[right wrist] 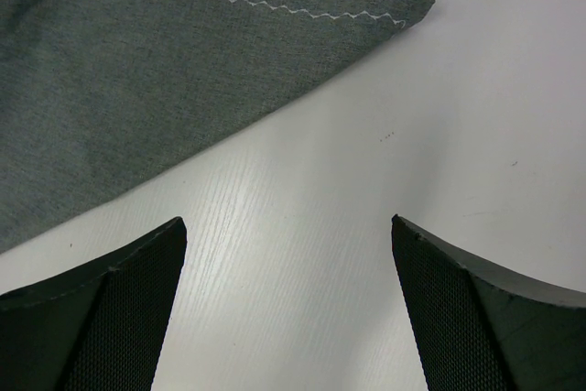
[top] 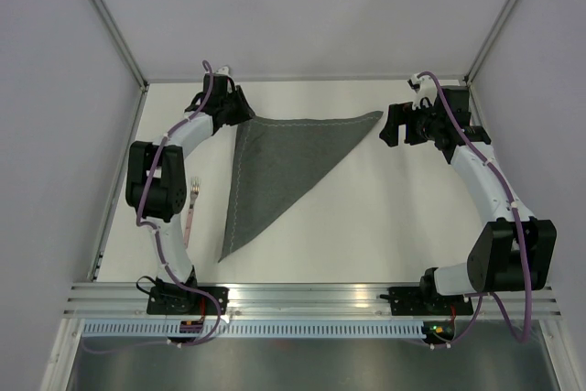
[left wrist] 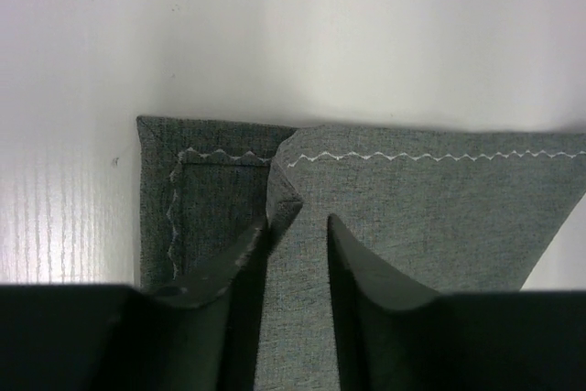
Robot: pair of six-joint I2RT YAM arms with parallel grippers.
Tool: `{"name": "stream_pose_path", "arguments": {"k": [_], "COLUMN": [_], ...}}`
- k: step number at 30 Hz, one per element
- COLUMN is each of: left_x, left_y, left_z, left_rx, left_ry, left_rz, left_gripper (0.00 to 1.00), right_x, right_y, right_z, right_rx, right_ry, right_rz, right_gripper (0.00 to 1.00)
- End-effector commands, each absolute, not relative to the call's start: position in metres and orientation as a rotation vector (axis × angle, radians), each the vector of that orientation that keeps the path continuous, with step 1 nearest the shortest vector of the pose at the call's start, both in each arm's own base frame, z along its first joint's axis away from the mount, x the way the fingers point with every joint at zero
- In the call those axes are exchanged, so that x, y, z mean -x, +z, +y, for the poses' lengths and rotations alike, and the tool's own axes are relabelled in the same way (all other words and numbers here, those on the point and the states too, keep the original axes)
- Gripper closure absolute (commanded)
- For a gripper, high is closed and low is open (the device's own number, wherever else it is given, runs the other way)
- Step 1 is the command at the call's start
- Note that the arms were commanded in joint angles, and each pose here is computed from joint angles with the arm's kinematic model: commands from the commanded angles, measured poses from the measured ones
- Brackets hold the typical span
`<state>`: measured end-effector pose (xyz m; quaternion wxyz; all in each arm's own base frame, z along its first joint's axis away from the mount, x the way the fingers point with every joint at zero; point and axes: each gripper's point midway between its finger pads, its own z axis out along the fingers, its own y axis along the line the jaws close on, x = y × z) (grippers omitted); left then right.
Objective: Fold the napkin, place the utensils inside, and roll it up
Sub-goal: Fold the napkin, then grab a utensil with the left arm
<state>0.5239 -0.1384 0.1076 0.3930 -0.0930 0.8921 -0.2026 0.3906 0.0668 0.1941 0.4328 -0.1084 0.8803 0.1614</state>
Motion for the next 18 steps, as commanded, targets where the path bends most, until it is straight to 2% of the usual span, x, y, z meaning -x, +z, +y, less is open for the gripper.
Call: {"name": "stream_pose_path", "arguments": {"k": [1, 2, 4, 5, 6, 12, 18], "left_x": [-0.535, -0.534, -0.534, -0.533, -0.532, -0.504, -0.422], "left_y": [0.118, 0.118, 0.124, 0.125, 0.133, 0.146, 0.133], "left_z": [-0.128, -0.126, -0.119, -0.116, -0.111, -0.072, -0.025], "left_rx": [0.26, 0.264, 0.273, 0.279, 0.291, 0.386, 0.577], "left_ry": [-0.465, -0.452, -0.411, -0.398, -0.372, -0.22, -0.011], "left_rz": [2.22, 2.218, 2.198, 2.196, 2.177, 2.158, 2.211], "left_gripper": [0.59, 0.48, 0.41, 0.33, 0.3, 0.24, 0.28], "right_x": [-0.392, -0.392, -0.391, -0.391, -0.391, -0.389, -0.386], "right_y": [0.194, 0.196, 0.196, 0.195, 0.197, 0.2, 0.208], "right_z": [0.068, 0.068, 0.07, 0.069, 0.07, 0.072, 0.077], "right_rx": [0.272, 0.276, 0.279, 0.278, 0.281, 0.285, 0.29], "right_ry": [0.419, 0.419, 0.424, 0.425, 0.427, 0.446, 0.473], "right_rz": [2.196, 2.191, 2.191, 2.193, 2.188, 2.184, 2.172], "right_gripper": [0.03, 0.03, 0.03, 0.03, 0.03, 0.03, 0.03]}}
